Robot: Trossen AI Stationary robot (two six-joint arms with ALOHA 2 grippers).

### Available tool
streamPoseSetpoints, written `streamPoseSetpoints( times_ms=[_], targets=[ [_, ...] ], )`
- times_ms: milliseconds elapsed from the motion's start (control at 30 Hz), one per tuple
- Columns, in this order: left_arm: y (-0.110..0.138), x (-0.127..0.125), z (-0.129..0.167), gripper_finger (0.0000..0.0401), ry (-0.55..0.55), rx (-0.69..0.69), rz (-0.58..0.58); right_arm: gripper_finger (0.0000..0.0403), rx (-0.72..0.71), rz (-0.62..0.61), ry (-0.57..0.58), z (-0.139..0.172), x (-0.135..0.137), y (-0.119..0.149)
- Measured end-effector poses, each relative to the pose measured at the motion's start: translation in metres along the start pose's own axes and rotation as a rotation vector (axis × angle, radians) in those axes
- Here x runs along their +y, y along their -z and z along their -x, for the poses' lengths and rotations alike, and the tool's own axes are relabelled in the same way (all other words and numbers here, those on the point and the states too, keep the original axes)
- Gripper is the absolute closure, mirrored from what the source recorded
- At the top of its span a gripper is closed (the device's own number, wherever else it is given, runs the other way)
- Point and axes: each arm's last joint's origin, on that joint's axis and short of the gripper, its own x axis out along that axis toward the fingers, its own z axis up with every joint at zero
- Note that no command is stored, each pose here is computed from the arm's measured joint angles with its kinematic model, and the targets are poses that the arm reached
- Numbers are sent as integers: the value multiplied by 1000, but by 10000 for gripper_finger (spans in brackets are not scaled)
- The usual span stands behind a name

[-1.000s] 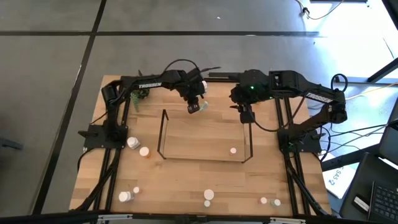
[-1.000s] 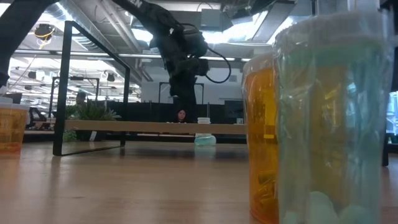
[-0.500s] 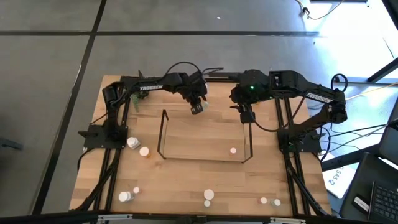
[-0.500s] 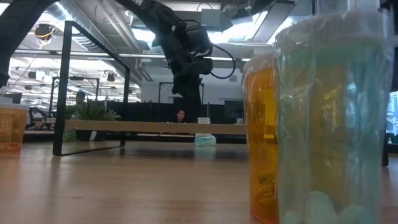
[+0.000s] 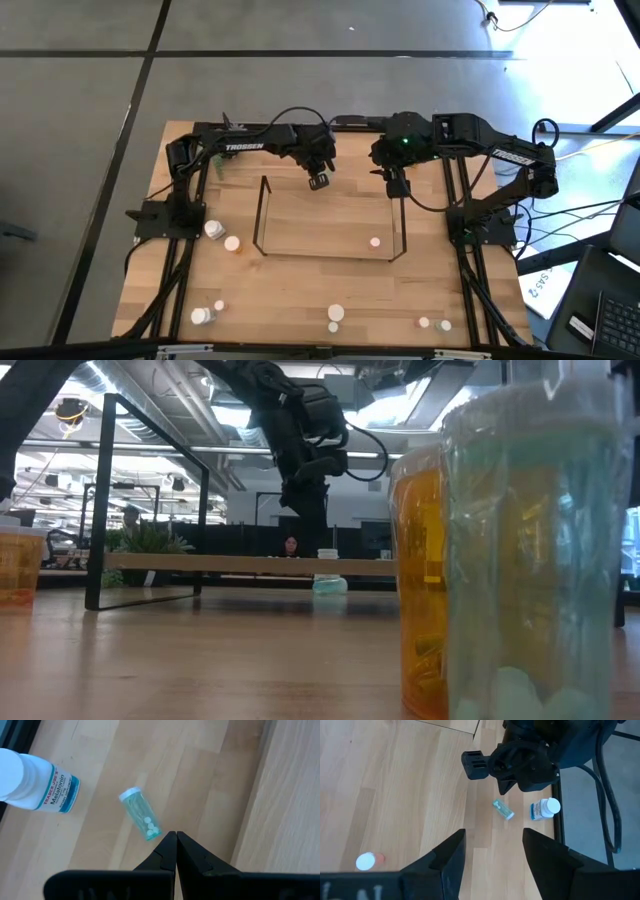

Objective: Pick and place medicine bottles onto shelf by color
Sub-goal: Put the top light blue pill bottle on the shelf

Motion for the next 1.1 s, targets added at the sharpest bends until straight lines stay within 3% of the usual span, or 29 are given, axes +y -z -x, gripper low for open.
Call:
streamPoseSetpoints(
  times_ms=[367, 633, 967, 1100],
  targets=[
    [1, 3, 0, 401, 0, 9, 88, 205, 6, -39, 12, 0, 0, 0],
    [2, 4, 0, 401, -4, 19, 113, 205, 63, -135, 239, -1, -7, 2],
    [2, 4, 1, 401, -3, 20, 119, 205, 27, -139, 246, -1, -8, -1],
    [2, 5, 1, 401, -4, 20, 178, 205, 14, -141, 248, -1, -8, -3]
  ],
)
